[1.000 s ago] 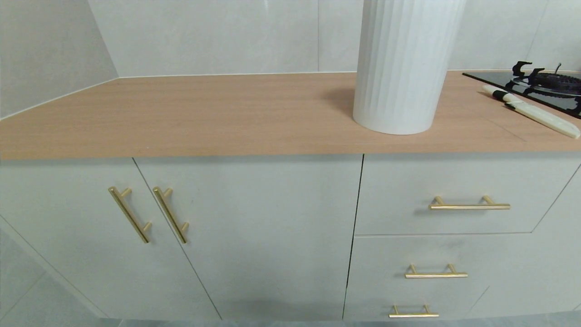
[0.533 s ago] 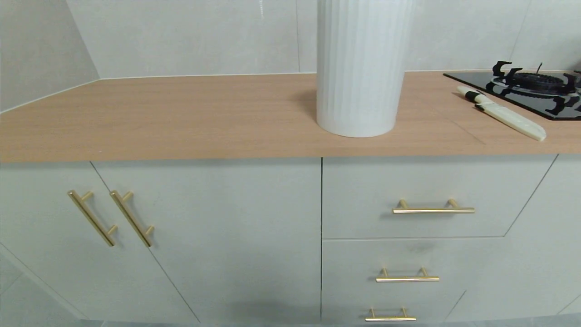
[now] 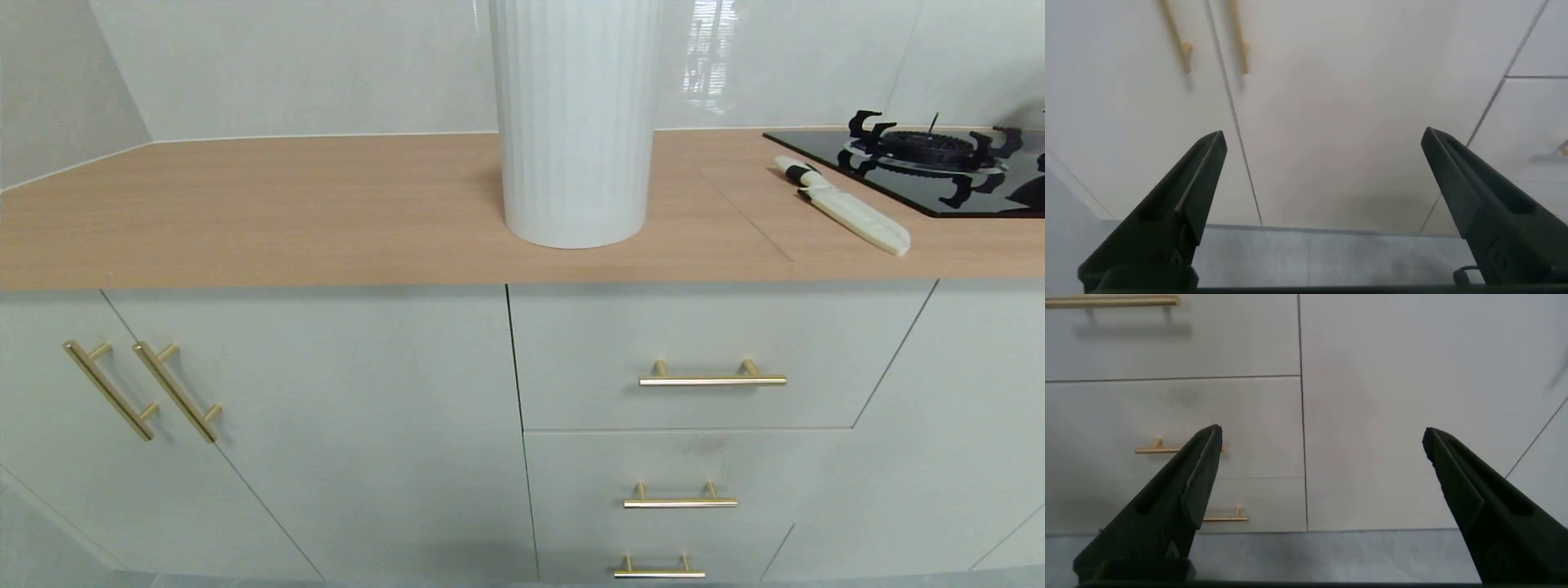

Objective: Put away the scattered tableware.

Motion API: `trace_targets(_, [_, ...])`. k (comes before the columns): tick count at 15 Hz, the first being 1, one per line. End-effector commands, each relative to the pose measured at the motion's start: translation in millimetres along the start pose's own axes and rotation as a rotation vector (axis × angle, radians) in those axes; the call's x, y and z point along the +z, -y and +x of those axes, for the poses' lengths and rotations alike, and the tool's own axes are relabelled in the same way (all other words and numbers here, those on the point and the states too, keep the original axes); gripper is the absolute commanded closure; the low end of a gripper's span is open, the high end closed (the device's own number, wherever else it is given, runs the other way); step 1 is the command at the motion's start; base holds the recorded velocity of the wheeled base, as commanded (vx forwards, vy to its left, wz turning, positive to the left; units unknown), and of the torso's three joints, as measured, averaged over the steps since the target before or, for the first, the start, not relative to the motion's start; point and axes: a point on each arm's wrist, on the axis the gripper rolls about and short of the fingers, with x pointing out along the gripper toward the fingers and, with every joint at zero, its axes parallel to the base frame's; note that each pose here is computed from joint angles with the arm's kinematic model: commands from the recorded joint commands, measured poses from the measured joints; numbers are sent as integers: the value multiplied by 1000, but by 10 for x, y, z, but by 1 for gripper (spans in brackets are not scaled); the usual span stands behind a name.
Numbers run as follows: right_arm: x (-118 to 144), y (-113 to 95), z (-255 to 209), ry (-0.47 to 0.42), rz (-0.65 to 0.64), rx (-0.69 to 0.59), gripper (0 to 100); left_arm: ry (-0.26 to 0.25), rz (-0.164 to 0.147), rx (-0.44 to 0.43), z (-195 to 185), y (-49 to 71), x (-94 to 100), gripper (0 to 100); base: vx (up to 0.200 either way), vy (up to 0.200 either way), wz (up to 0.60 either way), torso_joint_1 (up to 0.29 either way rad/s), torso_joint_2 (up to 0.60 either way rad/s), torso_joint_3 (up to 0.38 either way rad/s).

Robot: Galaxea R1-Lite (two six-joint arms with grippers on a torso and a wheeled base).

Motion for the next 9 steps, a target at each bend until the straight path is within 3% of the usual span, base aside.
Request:
trace_targets(1, [1, 0, 1, -1, 0, 0, 0, -1, -1, 1, 1, 0, 1, 0, 0, 0, 0, 0, 0, 0])
trace_targets(7, [1, 0, 1, -1, 0, 0, 0, -1, 1, 1, 1, 0, 1, 0, 0, 0, 0, 0, 0, 0])
trace_targets(9, [1, 0, 2, -2, 0, 0, 0, -1, 1, 1, 1, 0, 1, 0, 200, 0, 0, 0, 7, 2])
